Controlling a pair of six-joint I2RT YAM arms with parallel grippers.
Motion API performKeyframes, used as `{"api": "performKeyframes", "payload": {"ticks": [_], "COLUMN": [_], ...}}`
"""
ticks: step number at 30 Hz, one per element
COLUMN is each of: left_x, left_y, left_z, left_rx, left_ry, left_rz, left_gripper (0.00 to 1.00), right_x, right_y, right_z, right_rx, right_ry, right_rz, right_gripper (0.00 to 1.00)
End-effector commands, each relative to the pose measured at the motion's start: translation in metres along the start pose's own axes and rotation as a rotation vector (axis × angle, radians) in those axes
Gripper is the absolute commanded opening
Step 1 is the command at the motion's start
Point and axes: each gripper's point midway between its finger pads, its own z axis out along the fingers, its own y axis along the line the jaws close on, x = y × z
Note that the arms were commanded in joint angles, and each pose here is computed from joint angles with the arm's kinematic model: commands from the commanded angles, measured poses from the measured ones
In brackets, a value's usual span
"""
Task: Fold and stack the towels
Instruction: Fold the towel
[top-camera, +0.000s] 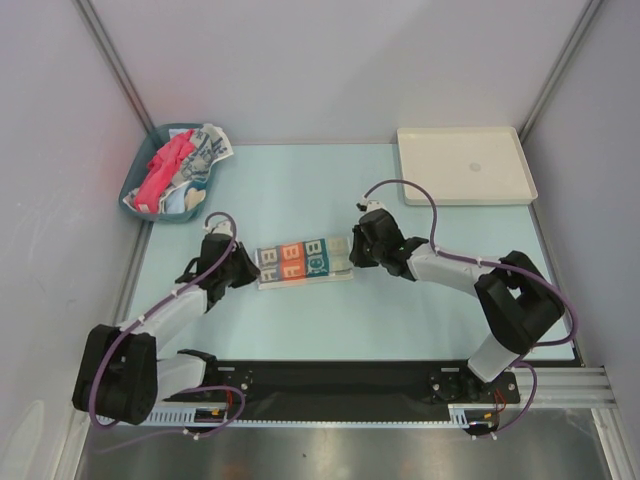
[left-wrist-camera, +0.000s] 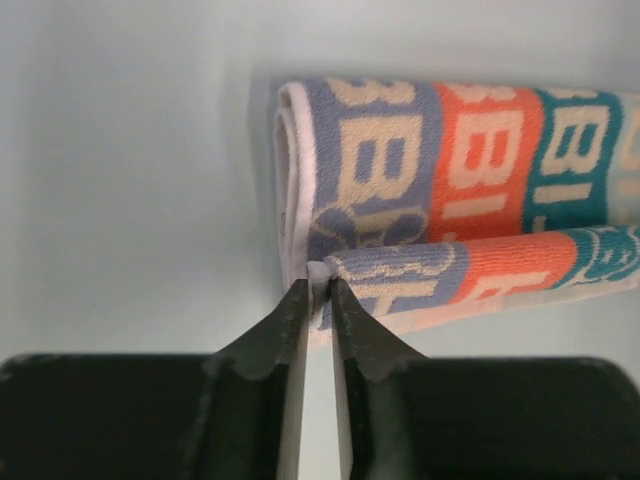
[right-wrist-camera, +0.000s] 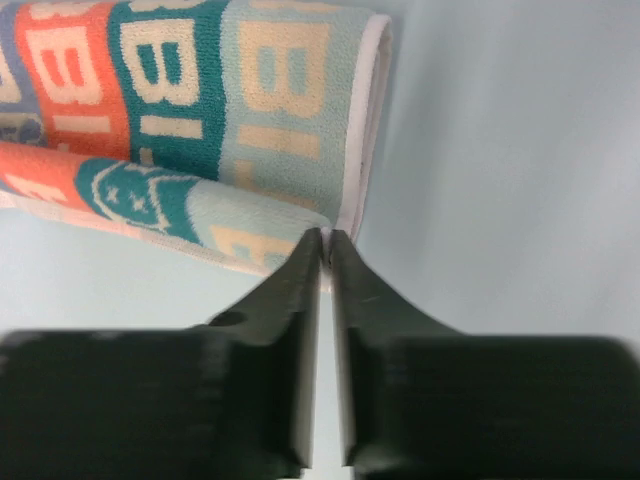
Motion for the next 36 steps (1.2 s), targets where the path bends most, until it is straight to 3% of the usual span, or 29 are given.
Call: {"api": "performKeyframes", "payload": {"ticks": [1, 5, 8, 18, 29, 36], "left_x": [0.001, -0.009, -0.022, -0.042, 0.015, 0.037], "left_y": [-0.002, -0.012, -0.018, -0.039, -0.025, -0.005], "left_z": [0.000, -0.011, -0.020, -0.040, -0.001, 0.013], "left_rx": [0.028, 0.064, 0.070, 0.117, 0.060, -0.028], "left_ry": [-0.036, -0.073, -0.101, -0.128, 0.029, 0.090], "left_rz": [-0.002, -0.008, -0.007, -0.001, 0.003, -0.047], "left_gripper": [0.22, 0.34, 0.35, 0.33, 0.24, 0.18], "right_x": [-0.001, -0.005, -0.012, -0.032, 0.009, 0.034], "right_y": [0.000, 0.003, 0.002, 0.004, -0.001, -0.011], "right_z": [0.001, -0.009, -0.018, -0.024, 0.014, 0.011], "right_rx": [0.003, -0.014, -0.005, 0.014, 0.022, 0.030], "right_ry": [-0.026, -0.044, -0.058, -0.076, 0.033, 0.062], "right_rz": [0.005, 0.004, 0.003, 0.006, 0.000, -0.001], "right_gripper": [0.21, 0.36, 0.46, 0.46, 0.39, 0.37]}}
